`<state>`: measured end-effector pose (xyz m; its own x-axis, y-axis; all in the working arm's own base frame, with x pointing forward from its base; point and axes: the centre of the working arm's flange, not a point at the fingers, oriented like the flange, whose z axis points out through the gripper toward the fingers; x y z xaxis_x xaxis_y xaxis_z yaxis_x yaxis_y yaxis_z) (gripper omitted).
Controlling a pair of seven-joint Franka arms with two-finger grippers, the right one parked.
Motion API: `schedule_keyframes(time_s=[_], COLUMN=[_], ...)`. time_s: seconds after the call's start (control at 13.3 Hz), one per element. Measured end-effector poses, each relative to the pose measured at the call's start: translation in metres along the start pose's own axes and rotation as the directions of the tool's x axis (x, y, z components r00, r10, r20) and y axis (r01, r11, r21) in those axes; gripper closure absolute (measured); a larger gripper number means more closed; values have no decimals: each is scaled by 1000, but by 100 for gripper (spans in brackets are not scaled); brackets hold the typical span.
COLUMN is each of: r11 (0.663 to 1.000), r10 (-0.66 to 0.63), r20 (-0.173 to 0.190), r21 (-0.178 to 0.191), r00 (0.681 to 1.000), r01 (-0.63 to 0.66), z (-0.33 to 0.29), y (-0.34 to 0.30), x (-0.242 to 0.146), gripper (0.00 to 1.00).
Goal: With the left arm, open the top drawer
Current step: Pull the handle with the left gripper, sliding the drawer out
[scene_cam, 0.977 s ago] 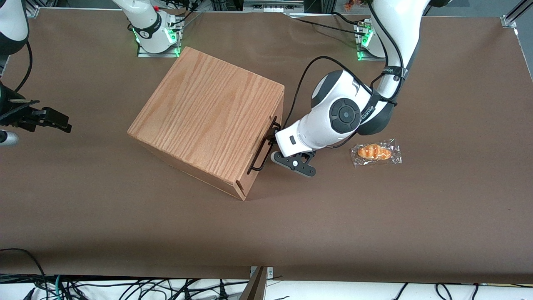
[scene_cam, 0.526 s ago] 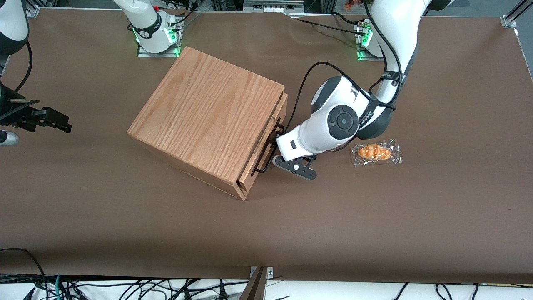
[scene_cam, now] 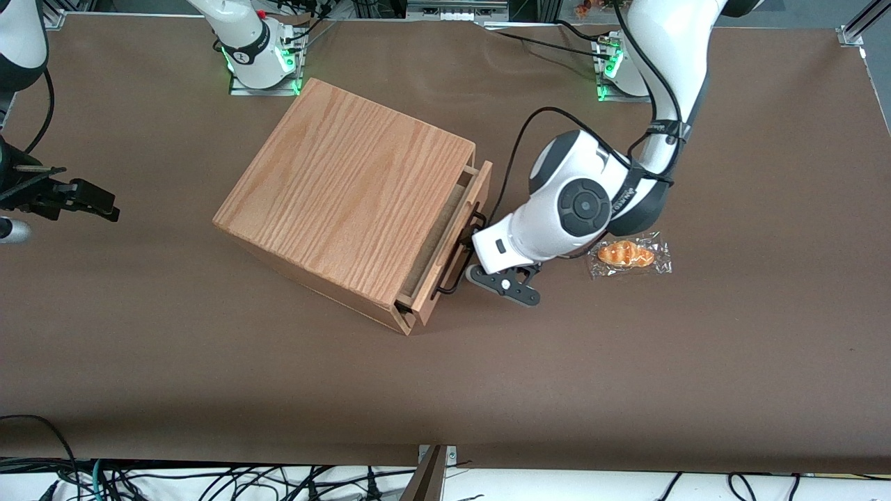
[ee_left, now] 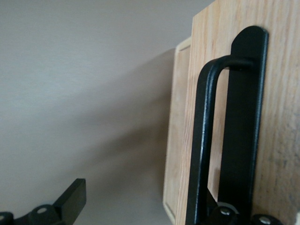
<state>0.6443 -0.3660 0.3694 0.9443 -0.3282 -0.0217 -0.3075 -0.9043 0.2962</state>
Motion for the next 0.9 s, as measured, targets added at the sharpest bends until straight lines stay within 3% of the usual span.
schedule_keyframes(time_s=[0.3,0.9], r11=[1000,1000], r10=[-12,-11], r20=[1,-8], r21=[1,-2], r00=[1000,1000], r01=[12,11], z=[-15,-25], y=[-51,-84], x=[5,8], gripper=[0,0])
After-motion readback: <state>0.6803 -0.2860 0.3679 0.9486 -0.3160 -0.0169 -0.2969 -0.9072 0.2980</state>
